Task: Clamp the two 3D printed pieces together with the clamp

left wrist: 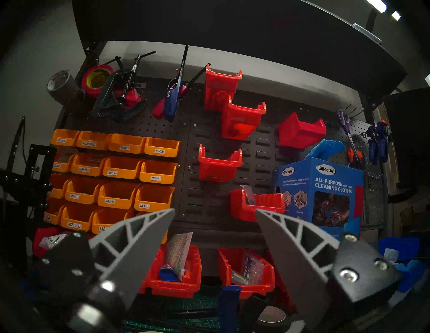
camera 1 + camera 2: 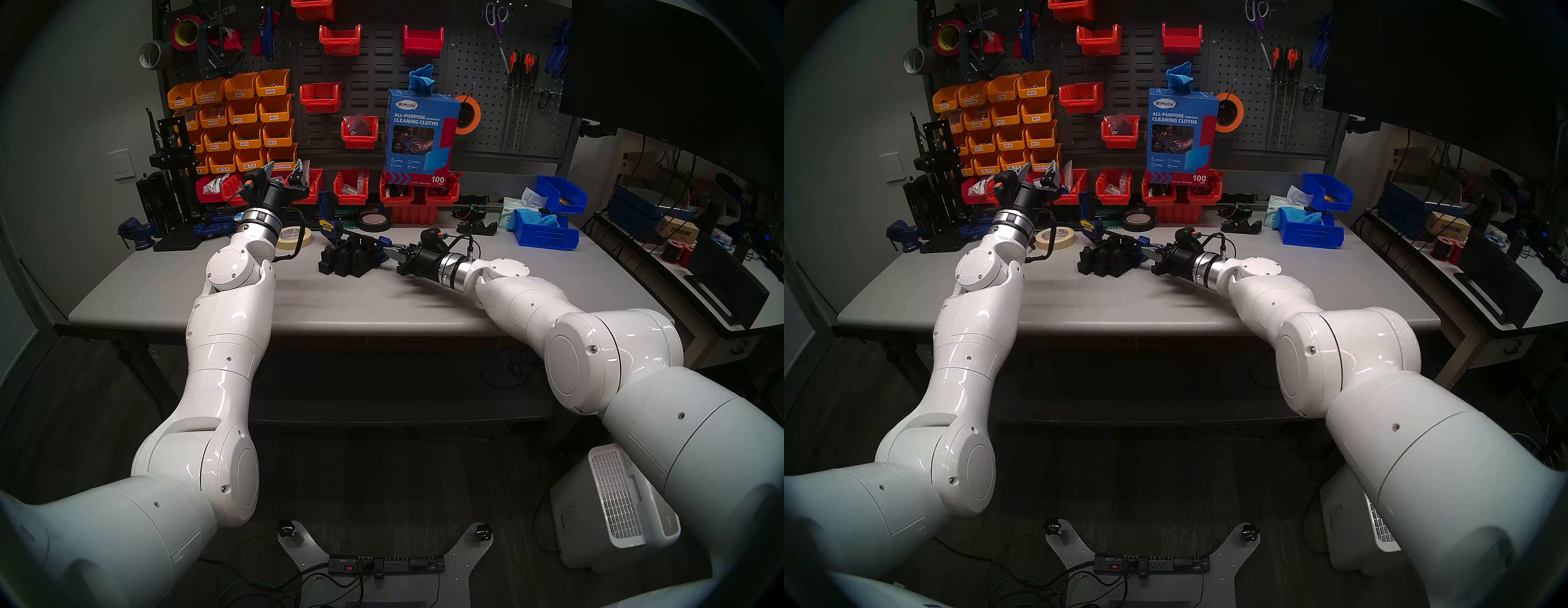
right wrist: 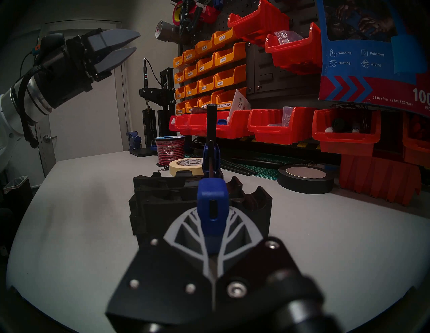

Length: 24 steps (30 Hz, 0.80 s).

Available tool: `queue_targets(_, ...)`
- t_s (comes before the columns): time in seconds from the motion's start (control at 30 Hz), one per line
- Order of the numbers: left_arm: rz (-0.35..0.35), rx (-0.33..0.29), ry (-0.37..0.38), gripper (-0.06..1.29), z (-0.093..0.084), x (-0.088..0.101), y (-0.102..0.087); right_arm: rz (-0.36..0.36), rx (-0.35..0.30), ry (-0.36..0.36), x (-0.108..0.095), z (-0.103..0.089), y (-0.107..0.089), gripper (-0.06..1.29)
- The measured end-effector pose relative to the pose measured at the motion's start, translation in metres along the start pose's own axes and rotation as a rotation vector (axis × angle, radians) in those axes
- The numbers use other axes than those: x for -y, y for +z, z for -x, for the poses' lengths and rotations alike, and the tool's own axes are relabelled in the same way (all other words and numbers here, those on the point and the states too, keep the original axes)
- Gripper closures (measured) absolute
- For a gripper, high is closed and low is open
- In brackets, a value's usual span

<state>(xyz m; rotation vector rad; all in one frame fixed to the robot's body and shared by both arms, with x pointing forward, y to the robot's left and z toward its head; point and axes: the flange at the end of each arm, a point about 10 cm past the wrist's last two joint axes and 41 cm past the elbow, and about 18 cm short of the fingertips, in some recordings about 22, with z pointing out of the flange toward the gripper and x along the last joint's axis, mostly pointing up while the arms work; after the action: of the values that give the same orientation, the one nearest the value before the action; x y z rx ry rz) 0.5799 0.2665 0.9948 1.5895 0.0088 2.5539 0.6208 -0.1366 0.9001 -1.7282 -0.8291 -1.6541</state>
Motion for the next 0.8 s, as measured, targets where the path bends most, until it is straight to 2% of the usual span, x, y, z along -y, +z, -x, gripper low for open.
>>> queue_targets(0.1,-0.02,0.009,0.01,0.3,0.004,0.005,-0.011,0.0,0.0,0.0,0.0,0.0,0.0,1.26)
queue_targets(0.13,-0.027,0.011,0.014,0.14,0.005,0.006,-0.015,0.0,0.0,0.0,0.0,0.0,0.0,1.26)
queue_targets(0.2,-0.035,0.015,0.019,0.02,0.006,0.008,-0.02,0.0,0.0,0.0,0.0,0.0,0.0,1.26)
queue_targets(0.43,-0.051,0.022,0.026,0.01,0.008,0.008,-0.033,0.0,0.0,0.0,0.0,0.0,0.0,1.26)
queue_targets(0.47,-0.059,0.027,0.023,0.01,0.01,0.004,-0.041,0.0,0.0,0.0,0.0,0.0,0.0,1.26)
queue_targets(0.8,-0.07,0.024,0.015,0.01,0.003,-0.004,-0.049,0.0,0.0,0.0,0.0,0.0,0.0,1.26)
